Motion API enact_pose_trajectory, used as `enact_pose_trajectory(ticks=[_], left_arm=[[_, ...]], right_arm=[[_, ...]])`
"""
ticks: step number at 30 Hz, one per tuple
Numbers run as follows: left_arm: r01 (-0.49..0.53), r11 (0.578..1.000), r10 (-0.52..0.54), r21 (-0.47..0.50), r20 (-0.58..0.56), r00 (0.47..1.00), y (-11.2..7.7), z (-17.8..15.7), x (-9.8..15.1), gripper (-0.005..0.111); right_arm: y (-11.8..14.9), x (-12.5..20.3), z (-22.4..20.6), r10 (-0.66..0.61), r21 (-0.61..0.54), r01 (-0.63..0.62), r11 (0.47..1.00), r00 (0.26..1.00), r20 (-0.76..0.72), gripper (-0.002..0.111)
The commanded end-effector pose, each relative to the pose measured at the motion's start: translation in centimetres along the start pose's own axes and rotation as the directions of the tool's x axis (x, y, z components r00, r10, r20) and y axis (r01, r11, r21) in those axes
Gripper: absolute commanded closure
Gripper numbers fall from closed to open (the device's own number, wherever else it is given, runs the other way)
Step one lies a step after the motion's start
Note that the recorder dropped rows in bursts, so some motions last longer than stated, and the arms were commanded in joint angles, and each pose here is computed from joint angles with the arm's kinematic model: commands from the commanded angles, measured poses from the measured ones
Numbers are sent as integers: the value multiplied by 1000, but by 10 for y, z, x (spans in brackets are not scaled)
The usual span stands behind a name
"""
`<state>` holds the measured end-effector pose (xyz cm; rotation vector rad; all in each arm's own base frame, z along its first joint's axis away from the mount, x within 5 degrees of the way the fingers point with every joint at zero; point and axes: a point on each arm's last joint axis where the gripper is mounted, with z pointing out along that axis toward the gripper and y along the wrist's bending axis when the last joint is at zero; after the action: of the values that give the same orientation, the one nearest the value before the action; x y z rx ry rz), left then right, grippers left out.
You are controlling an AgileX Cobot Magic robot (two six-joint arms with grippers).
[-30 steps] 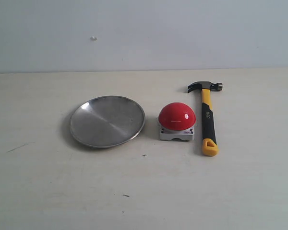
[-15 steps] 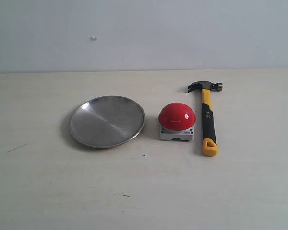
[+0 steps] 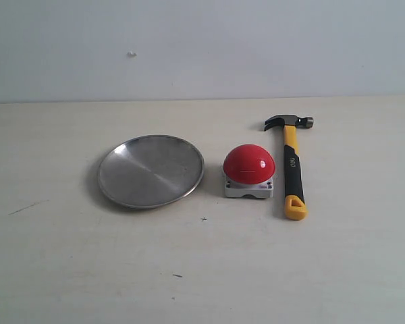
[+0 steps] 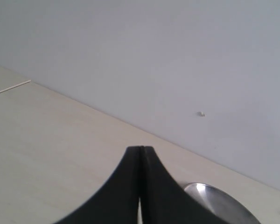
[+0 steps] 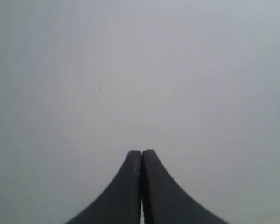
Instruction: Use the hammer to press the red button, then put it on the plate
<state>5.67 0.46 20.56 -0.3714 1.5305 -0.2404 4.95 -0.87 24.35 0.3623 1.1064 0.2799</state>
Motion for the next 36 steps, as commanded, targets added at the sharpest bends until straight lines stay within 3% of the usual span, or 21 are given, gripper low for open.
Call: enact_pose_trajectory(ticks=[1, 10, 14, 18, 26, 32, 36], left_arm=[[-7, 1000, 7, 1, -1, 1000, 0, 0, 0, 107], [-7, 1000, 7, 1, -1, 1000, 0, 0, 0, 107], [-7, 1000, 7, 1, -1, 1000, 0, 0, 0, 107], [-7, 1000, 7, 1, -1, 1000, 0, 0, 0, 107], [-7, 1000, 7, 1, -1, 1000, 0, 0, 0, 107], [-7, 1000, 7, 1, -1, 1000, 0, 0, 0, 107], [-7, 1000, 7, 1, -1, 1000, 0, 0, 0, 107]], right_arm=[[0, -2, -1, 23, -7, -23, 1000, 999, 33, 108], [-1, 1, -1, 22, 7, -22, 1000, 1000, 3, 108], [-3, 5, -1, -86, 29, 87, 996, 995, -44, 108], [-11, 6, 3, 45, 119, -40, 992, 998, -43, 108], [-24, 11, 24, -6, 236, 20, 971, 998, -61, 108], [-28, 19, 61, -26, 303, 87, 949, 979, -200, 108], [-27, 27, 101, -142, 264, 267, 927, 900, -413, 108]])
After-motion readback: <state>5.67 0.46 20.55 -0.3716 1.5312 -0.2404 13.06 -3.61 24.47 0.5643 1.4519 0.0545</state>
